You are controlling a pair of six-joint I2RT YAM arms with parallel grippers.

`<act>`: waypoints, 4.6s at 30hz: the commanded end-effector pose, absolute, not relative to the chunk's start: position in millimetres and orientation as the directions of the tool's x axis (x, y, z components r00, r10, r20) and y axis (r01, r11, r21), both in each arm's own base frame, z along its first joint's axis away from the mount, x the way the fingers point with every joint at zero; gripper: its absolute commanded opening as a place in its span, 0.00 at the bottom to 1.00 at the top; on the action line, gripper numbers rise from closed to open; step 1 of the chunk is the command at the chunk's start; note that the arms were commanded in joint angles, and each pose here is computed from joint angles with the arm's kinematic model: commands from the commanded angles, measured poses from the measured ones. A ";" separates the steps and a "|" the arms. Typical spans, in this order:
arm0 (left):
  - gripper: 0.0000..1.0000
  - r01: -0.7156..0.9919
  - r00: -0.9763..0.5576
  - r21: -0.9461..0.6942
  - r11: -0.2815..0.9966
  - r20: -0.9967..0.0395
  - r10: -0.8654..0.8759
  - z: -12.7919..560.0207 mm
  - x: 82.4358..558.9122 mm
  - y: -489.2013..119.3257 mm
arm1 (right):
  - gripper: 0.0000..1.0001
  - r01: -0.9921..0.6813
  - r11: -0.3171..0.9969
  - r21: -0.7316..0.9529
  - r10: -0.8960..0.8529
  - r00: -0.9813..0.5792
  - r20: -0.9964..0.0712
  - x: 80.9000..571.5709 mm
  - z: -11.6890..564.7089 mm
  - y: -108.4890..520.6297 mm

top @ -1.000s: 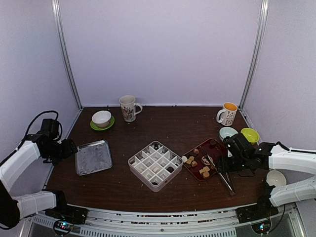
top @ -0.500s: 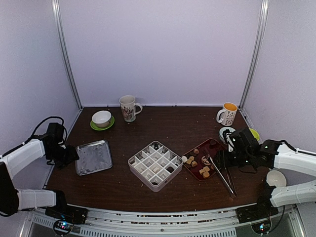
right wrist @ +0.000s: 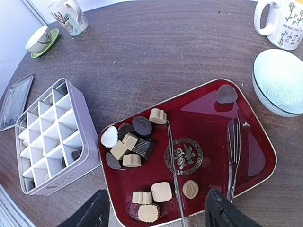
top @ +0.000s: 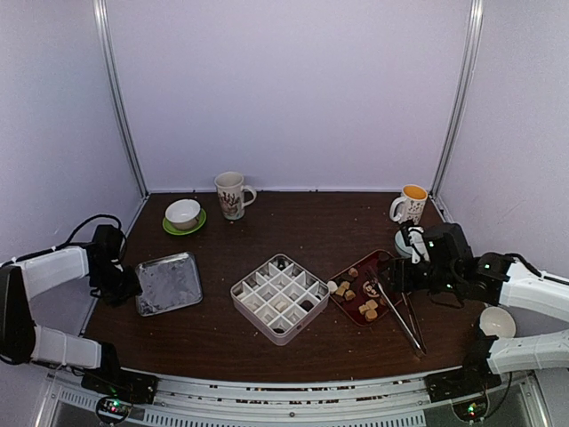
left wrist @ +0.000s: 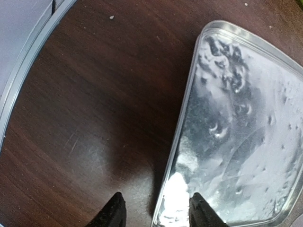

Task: Pack the chocolate

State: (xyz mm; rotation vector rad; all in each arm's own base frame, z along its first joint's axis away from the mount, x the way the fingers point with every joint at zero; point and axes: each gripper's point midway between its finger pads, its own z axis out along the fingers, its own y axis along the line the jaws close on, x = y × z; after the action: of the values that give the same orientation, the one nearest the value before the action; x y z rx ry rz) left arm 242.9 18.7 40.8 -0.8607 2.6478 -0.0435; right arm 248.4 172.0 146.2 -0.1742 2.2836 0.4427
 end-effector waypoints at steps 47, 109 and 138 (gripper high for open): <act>0.00 -0.156 -0.783 -0.380 0.912 -0.515 -0.349 160.9 281.2 -47.4 | 0.75 -0.618 0.756 0.216 0.010 -0.319 -0.948 245.5 262.8 212.9; 0.00 0.446 -0.886 -0.634 0.632 -0.411 0.213 218.4 260.3 -254.5 | 0.74 -0.315 0.093 -0.944 -0.604 0.736 -0.305 195.8 276.5 319.6; 0.00 0.452 -0.891 -0.656 0.604 -0.359 0.276 209.7 254.0 -285.8 | 0.27 -0.202 -0.143 -0.969 -0.588 0.805 -0.081 180.6 251.8 375.4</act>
State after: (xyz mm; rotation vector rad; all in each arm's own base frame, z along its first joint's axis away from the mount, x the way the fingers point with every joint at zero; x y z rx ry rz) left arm 251.4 -275.6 191.6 0.5684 2.6741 -1.1031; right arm 179.5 372.0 240.6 -1.7306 0.6200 -0.3541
